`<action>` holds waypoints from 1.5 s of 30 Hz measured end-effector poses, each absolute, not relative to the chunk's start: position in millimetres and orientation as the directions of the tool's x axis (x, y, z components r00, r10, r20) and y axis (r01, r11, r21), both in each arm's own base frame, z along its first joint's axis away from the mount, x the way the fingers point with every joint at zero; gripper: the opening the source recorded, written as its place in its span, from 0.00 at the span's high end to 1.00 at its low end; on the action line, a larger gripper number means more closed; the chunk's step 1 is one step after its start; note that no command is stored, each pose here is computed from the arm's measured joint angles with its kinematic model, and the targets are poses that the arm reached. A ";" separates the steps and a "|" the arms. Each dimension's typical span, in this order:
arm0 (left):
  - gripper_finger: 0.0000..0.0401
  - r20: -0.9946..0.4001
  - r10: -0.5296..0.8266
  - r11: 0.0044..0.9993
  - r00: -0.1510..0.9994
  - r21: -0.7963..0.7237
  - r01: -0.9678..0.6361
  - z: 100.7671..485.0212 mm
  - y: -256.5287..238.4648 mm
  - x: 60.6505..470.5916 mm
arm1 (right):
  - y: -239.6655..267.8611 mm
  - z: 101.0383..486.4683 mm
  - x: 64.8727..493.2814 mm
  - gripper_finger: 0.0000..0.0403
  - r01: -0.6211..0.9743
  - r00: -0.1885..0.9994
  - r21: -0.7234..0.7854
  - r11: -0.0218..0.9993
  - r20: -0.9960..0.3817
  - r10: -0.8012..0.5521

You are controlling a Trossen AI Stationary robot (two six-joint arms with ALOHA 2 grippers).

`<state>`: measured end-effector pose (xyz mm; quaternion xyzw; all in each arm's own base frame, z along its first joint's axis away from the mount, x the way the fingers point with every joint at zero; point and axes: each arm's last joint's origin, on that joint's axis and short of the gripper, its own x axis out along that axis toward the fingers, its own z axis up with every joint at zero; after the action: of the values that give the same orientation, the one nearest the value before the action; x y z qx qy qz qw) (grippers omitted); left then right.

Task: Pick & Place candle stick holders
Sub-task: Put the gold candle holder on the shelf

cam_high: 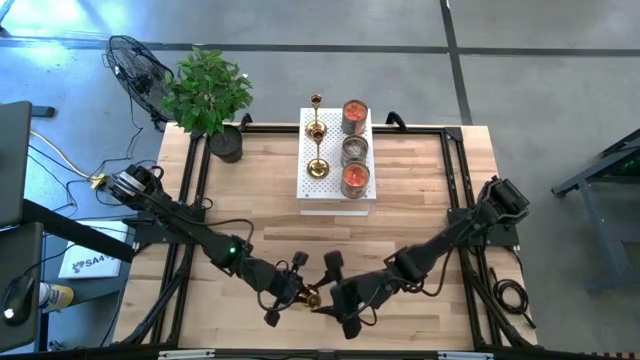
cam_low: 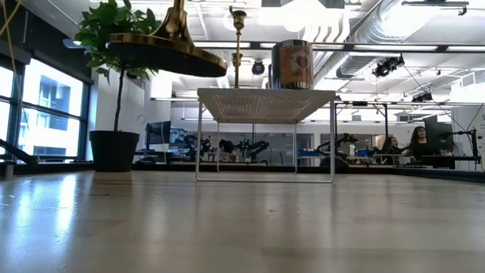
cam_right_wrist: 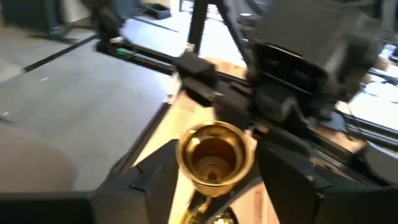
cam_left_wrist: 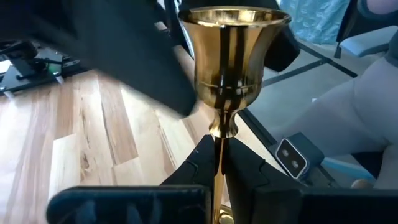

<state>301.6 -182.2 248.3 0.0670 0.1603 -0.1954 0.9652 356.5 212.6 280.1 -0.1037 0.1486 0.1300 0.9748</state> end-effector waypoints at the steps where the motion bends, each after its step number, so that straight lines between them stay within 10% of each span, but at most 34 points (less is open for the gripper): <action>1: 0.98 -0.335 -0.352 0.916 0.874 0.068 0.394 248.4 -182.0 301.7 | 213.0 280.3 356.1 0.47 -0.257 0.929 -0.160 0.953 -0.313 0.198; 15: 0.98 -0.318 -0.230 0.953 0.920 0.117 0.279 253.0 -177.4 301.2 | 240.0 302.1 315.3 0.35 -0.168 0.958 -0.362 0.917 -0.280 0.064; 26: 0.98 -0.278 0.219 0.905 0.935 0.415 -0.089 287.7 -168.4 308.0 | 254.3 292.9 277.7 0.35 0.023 0.925 -0.473 0.881 -0.325 -0.198; 38: 0.98 -0.166 0.434 0.759 0.885 0.598 -0.260 386.9 -144.4 310.6 | 246.2 271.5 260.5 0.41 0.062 0.838 -0.392 0.918 -0.480 -0.261; 45: 0.98 -0.047 0.454 0.836 0.890 0.368 -0.408 452.0 -74.7 276.1 | 246.6 270.3 260.0 0.42 0.035 0.830 -0.378 0.925 -0.505 -0.238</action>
<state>276.1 -74.7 452.0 0.1769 0.0663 0.2255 0.9558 260.0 246.6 270.3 -0.1791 0.2824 -0.0726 0.9396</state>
